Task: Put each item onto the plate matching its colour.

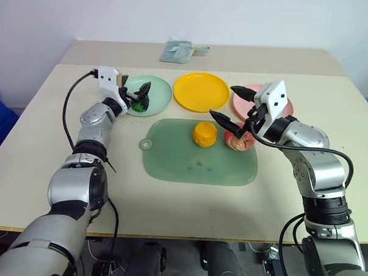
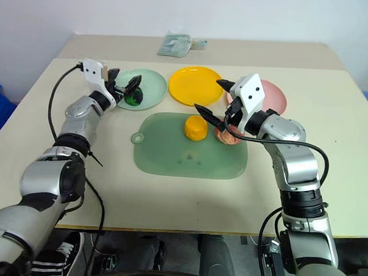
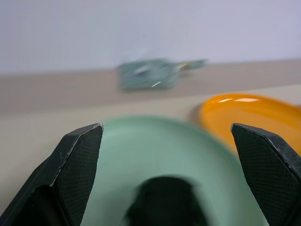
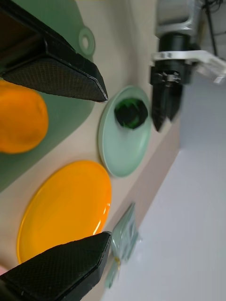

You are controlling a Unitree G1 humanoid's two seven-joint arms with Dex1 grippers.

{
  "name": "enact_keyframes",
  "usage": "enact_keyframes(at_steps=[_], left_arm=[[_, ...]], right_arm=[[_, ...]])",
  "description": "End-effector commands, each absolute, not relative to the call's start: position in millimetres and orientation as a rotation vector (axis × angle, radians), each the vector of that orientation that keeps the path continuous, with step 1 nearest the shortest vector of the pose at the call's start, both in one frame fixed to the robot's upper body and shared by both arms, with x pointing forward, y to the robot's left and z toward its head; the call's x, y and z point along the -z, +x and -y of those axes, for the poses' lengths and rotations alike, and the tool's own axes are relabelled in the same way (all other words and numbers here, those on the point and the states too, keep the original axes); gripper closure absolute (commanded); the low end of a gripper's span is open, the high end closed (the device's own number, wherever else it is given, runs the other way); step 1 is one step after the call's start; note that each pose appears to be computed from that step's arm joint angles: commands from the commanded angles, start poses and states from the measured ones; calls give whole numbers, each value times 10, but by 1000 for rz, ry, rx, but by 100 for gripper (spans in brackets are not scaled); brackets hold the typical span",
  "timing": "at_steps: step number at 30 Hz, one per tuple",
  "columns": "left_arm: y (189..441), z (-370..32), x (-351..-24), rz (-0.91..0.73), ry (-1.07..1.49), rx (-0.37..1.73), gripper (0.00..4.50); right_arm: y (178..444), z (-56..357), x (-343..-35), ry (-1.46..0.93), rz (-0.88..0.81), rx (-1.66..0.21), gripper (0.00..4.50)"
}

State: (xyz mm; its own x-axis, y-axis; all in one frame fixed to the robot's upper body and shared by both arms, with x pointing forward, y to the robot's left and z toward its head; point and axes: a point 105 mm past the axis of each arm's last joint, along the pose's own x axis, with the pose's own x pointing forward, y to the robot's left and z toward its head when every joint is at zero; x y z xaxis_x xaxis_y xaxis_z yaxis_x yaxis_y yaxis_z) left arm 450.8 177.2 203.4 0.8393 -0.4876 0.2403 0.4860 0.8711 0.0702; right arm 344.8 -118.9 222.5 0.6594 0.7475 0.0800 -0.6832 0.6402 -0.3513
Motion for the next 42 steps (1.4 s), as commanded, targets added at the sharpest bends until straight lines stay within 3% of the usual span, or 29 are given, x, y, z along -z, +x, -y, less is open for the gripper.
enact_keyframes(at_steps=[1,5,9,20,41,42], left_arm=[[4276,-1618,-2267,335,-8,794,6],[3894,-1245,-2147,222,-8,1189,6],[3775,-913,-1832,122,127,1308,6],[3791,-344,-1528,112,187,1360,6],[3936,18,-1251,132,350,1200,6],[3933,18,-1237,123,343,1203,28]], right_arm=[[3363,1168,-2342,-317,272,-855,0],[3293,1158,-2271,-332,242,-919,0],[3174,1229,-2144,-362,176,-1001,0],[3063,1557,-2058,-462,92,-954,0],[3022,1602,-2103,-458,106,-895,0],[3026,1601,-2104,-457,107,-893,0]])
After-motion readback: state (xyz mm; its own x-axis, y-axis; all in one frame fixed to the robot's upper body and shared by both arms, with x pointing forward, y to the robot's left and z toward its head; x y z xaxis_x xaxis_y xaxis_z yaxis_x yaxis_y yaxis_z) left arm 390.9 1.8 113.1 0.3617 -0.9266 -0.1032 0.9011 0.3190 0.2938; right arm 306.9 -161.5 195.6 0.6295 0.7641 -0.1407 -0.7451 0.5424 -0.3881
